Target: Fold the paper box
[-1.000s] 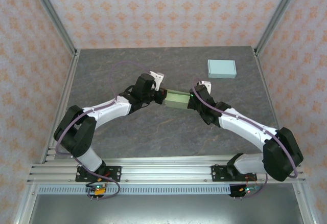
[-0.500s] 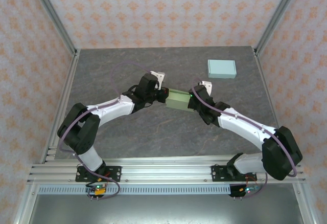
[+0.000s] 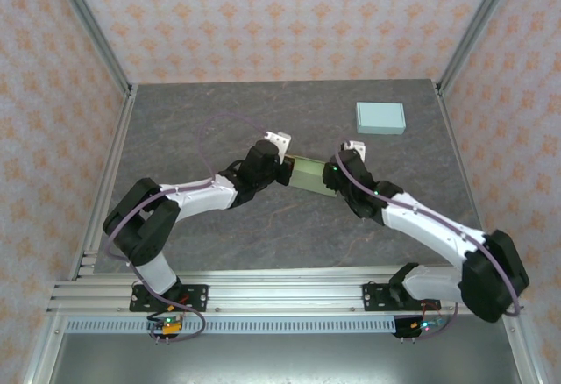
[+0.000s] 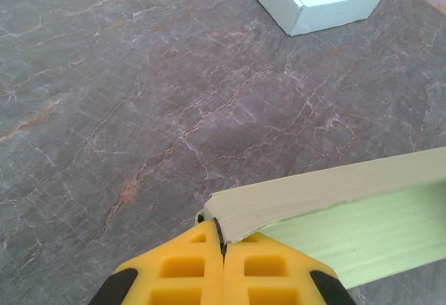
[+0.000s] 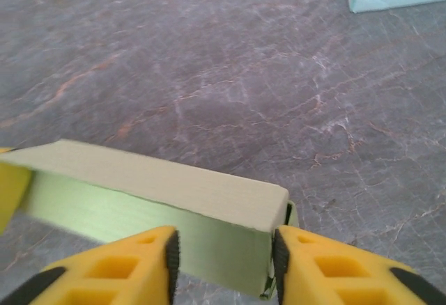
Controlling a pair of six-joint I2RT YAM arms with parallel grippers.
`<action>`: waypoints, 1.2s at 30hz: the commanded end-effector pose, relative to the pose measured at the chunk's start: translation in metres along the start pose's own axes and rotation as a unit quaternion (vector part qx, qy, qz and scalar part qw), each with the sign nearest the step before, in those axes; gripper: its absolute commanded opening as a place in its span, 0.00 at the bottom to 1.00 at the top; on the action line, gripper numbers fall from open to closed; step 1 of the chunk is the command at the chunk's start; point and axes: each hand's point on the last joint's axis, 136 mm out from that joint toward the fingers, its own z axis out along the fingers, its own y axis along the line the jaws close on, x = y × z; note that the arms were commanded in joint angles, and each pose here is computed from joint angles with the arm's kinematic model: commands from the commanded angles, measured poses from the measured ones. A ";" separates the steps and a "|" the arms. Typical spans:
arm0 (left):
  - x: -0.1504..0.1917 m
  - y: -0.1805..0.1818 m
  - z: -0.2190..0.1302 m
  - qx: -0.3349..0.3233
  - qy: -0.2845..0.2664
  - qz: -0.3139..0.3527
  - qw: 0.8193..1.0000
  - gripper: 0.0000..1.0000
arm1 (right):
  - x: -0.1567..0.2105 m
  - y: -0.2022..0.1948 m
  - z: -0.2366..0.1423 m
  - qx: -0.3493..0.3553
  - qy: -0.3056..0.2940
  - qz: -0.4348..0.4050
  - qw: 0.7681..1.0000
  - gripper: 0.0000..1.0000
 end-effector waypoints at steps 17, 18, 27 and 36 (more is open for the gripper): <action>0.062 0.005 0.009 0.001 0.081 0.085 0.993 0.01 | 0.019 0.046 0.030 -0.204 0.016 -0.564 0.800 0.68; 0.063 0.003 0.008 0.006 0.080 0.083 0.993 0.03 | 0.024 0.046 0.032 -0.203 0.020 -0.575 0.793 0.60; 0.000 -0.023 -0.040 0.103 -0.022 0.001 0.994 0.58 | 0.059 0.024 0.054 -0.137 0.021 -0.621 0.771 0.35; -0.041 0.001 -0.050 0.102 -0.062 -0.086 0.989 0.65 | 0.081 0.017 0.060 -0.147 0.032 -0.612 0.777 0.35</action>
